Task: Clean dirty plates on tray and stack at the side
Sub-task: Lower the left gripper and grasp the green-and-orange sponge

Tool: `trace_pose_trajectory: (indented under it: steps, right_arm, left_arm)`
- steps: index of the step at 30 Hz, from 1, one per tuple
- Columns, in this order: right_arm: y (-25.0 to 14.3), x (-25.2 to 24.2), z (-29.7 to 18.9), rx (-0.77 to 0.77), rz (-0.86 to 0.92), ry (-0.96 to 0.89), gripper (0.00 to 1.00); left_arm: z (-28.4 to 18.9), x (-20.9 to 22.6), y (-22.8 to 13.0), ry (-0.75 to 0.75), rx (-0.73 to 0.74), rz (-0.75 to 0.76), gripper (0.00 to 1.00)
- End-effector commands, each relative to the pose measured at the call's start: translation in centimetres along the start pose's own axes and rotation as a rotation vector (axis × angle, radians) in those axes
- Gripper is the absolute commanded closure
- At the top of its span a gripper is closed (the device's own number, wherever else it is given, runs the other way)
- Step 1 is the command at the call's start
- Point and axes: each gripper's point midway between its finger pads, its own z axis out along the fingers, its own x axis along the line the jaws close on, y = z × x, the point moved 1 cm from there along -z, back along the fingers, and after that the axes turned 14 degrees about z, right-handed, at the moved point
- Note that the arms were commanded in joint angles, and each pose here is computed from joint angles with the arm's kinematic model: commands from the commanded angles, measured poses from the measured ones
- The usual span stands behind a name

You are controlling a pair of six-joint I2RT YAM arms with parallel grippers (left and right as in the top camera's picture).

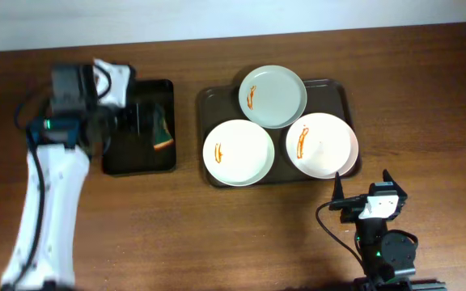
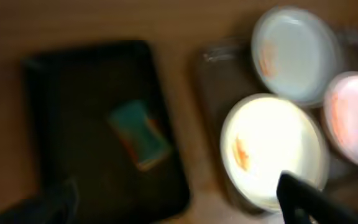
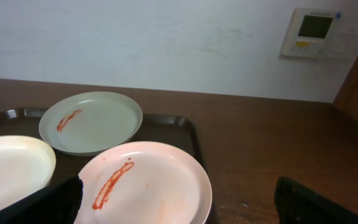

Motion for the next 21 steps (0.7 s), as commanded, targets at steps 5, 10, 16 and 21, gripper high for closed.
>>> trace_pose_trajectory:
  steps: [5,10,16,21]
  right_arm:
    - [-0.3,-0.1,0.0,0.005,0.003,-0.009,0.02]
    - [-0.3,-0.1,0.0,0.005,0.003,-0.009,0.02]
    - [-0.3,-0.1,0.0,0.005,0.003,-0.009,0.02]
    - [-0.3,-0.1,0.0,0.005,0.003,-0.009,0.02]
  left_arm:
    - [6.3,0.2,1.2,-0.166,0.135,-0.095,0.01]
    - [9.6,3.9,-1.5,0.068,0.259,-0.391,0.01]
    - [15.4,4.2,-6.0,0.157,0.425,-0.536,0.35]
    - [17.9,3.1,-7.4,0.144,0.482,-0.515,0.30]
